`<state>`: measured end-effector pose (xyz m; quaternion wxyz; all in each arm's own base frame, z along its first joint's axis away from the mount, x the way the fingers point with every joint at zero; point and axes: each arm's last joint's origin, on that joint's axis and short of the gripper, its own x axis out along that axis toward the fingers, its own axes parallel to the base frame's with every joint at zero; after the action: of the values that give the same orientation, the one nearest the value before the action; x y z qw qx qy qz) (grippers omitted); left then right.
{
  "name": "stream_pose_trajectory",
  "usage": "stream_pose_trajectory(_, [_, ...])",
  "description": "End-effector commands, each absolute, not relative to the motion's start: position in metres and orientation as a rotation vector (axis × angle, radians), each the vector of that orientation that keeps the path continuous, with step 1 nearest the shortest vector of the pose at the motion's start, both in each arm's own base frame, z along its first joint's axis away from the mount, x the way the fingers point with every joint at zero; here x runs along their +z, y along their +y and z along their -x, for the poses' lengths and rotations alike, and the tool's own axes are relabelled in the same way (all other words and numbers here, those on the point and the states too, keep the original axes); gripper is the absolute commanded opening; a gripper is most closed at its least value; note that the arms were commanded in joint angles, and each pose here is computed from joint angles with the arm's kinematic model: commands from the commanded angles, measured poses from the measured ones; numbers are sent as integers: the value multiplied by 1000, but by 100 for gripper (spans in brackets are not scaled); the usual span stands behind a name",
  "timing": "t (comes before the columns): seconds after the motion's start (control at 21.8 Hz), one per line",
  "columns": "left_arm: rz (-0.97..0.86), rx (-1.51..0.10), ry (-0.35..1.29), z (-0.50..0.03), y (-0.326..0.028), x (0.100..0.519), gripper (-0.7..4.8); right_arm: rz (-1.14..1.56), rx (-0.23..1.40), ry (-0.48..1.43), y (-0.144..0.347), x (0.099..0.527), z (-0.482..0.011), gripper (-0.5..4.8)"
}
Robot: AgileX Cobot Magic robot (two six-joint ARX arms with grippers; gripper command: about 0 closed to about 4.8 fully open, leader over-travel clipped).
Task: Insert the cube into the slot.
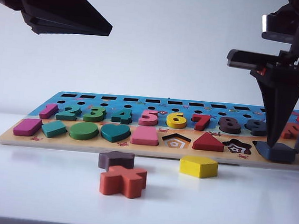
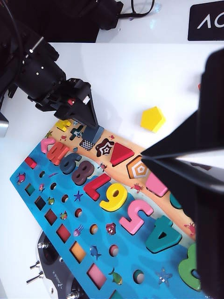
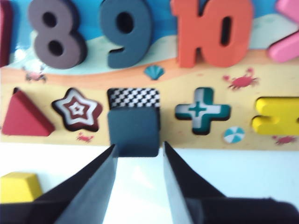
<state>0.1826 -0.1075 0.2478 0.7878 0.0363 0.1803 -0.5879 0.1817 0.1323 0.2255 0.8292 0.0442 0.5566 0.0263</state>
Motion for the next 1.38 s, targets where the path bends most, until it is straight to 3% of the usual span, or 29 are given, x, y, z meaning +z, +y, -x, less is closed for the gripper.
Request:
stream_pose_trajectory(0.05, [-80, -1275, 368, -183, -108, 251, 10, -107, 76, 1170, 132, 229, -180, 151])
stream_pose_trajectory(0.18, [-80, -1275, 368, -183, -108, 251, 10, -104, 106, 1178, 131, 233, -177, 83])
stream_pose_trajectory(0.28, [-80, -1275, 368, -183, -108, 251, 10, -100, 150, 1228, 130, 232, -173, 5])
stream_pose_trajectory(0.32, [-80, -1275, 368, -183, -108, 251, 10, -95, 150, 1238, 130, 231, -173, -5])
stream_pose_trajectory(1.38, [-80, -1275, 367, -183, -108, 251, 10, -93, 141, 1243, 136, 219, -185, -7])
